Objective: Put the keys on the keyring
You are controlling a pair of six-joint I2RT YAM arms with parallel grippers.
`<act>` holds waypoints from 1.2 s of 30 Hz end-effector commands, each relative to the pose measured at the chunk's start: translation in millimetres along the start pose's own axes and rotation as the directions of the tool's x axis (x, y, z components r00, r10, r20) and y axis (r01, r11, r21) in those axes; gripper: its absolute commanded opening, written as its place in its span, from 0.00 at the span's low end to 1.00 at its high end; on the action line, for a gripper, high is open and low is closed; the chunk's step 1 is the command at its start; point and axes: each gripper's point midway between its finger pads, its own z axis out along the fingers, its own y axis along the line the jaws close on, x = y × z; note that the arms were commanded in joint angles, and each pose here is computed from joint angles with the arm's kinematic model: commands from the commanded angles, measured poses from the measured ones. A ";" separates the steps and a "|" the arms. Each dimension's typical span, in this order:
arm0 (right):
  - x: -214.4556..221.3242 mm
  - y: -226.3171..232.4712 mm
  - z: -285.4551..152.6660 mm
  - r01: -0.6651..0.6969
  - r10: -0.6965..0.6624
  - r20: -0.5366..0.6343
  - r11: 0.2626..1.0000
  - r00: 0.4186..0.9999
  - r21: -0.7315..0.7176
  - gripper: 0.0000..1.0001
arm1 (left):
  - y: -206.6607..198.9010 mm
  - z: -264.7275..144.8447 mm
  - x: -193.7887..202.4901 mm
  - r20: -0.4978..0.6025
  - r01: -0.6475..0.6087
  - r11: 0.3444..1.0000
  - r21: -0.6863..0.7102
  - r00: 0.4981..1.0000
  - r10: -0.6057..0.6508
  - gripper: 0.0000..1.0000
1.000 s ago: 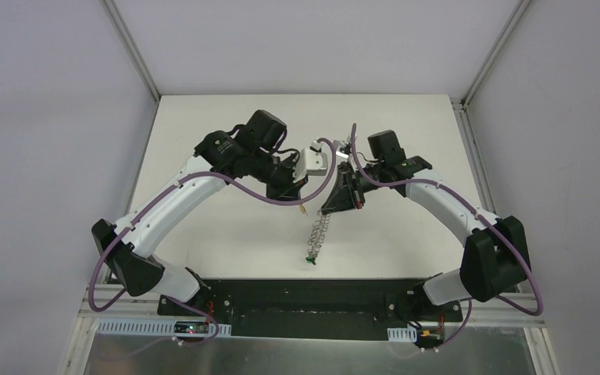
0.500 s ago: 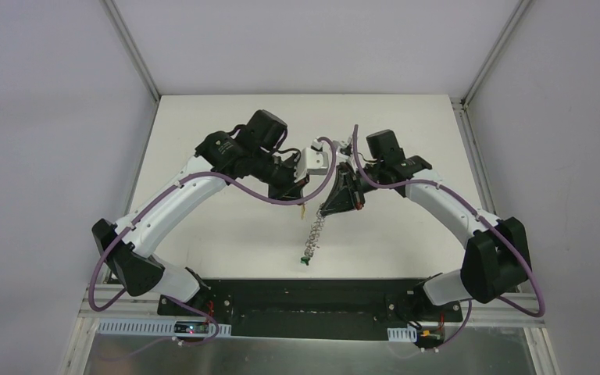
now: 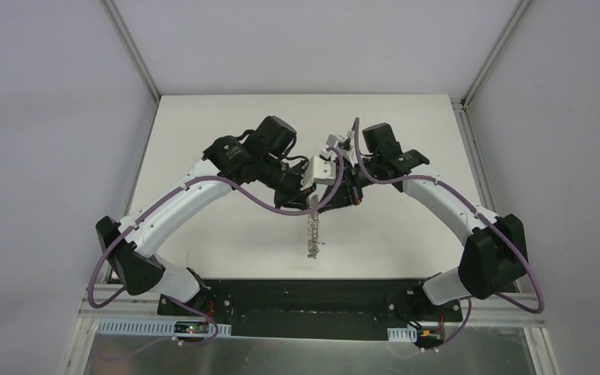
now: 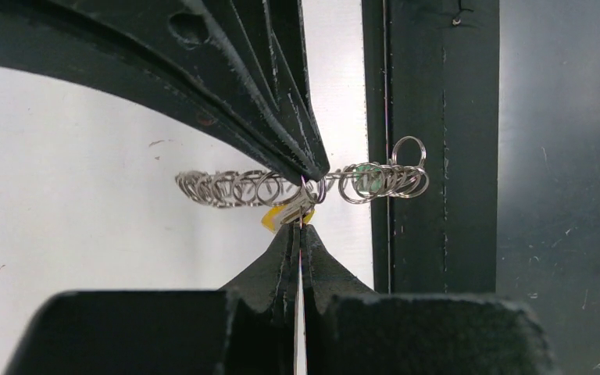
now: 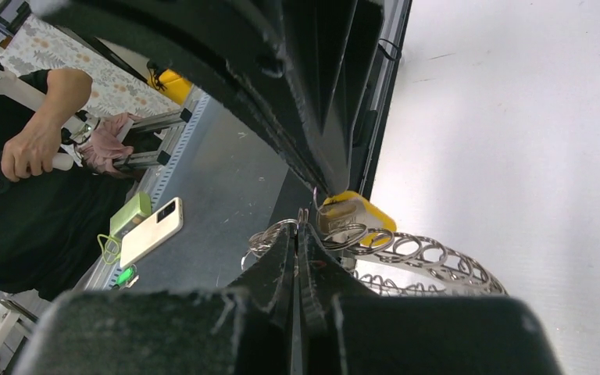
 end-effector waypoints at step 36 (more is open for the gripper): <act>-10.4 -0.3 3.8 0.002 -0.002 0.011 0.998 1.000 -0.070 0.00 | -8.4 4.4 -5.0 -0.001 -0.070 0.997 0.024 0.998 0.070 0.00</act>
